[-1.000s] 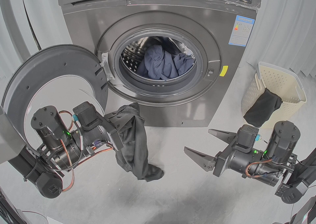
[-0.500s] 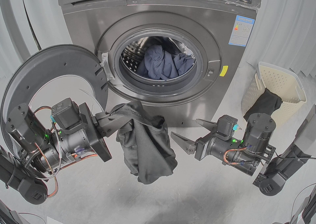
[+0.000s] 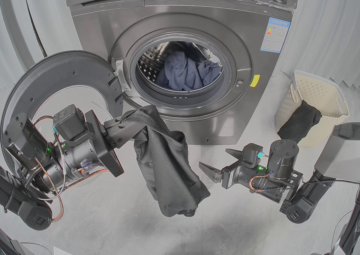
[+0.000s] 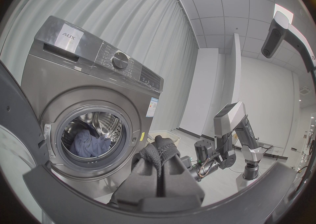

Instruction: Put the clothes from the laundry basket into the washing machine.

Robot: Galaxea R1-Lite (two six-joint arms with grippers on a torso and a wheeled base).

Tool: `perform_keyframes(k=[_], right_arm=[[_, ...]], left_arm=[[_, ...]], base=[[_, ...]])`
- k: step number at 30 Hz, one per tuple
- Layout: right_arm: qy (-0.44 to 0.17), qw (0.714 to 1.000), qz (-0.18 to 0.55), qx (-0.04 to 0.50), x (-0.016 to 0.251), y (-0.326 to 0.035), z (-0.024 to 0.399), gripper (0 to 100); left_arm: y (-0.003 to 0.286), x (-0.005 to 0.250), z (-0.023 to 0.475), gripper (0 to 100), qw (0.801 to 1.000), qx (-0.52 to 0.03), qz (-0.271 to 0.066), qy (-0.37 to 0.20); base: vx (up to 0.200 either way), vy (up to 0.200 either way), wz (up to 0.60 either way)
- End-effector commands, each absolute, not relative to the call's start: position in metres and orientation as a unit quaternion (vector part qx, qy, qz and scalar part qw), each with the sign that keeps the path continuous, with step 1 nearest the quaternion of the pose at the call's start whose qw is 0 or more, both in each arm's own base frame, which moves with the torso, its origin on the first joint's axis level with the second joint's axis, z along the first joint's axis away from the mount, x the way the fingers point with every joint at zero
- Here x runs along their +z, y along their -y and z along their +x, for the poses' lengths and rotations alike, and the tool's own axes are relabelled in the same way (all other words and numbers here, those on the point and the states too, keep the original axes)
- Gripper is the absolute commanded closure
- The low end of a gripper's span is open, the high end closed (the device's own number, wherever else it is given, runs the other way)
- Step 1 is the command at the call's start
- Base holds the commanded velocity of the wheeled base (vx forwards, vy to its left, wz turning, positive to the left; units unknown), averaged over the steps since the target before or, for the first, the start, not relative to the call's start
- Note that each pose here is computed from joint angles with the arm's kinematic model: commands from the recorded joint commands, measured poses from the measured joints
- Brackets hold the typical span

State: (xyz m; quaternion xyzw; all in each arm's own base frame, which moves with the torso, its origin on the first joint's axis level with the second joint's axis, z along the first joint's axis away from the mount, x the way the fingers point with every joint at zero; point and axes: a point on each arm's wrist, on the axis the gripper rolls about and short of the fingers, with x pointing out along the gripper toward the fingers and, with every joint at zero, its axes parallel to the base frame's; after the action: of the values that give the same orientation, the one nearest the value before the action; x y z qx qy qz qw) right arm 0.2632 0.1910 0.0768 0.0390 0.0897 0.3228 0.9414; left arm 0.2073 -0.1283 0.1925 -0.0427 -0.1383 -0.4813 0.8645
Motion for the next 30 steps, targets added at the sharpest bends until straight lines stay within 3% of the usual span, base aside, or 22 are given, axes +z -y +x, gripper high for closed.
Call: perform_keyframes(k=[1, 8, 17, 30], right_arm=[[-0.119, 0.937, 0.029, 0.327, 0.051, -0.199, 0.268, 0], [-0.131, 0.927, 0.021, 0.351, 0.032, -0.219, 0.270, 0], [-0.127, 0.913, 0.018, 0.387, 0.030, -0.247, 0.254, 0], [-0.070, 0.949, 0.044, 0.303, 0.059, -0.201, 0.308, 0]], left_arm=[[0.128, 0.195, 0.207, 100, 0.863, -0.482, -0.042, 0.143], [0.128, 0.195, 0.208, 100, 0.865, -0.480, -0.043, 0.143], [0.120, 0.196, 0.214, 100, 0.871, -0.468, -0.039, 0.145], [0.120, 0.194, 0.213, 100, 0.871, -0.469, -0.038, 0.143]], base=[[0.000, 0.000, 0.00], [0.000, 0.000, 0.00], [0.000, 0.000, 0.00], [0.000, 0.000, 0.00]])
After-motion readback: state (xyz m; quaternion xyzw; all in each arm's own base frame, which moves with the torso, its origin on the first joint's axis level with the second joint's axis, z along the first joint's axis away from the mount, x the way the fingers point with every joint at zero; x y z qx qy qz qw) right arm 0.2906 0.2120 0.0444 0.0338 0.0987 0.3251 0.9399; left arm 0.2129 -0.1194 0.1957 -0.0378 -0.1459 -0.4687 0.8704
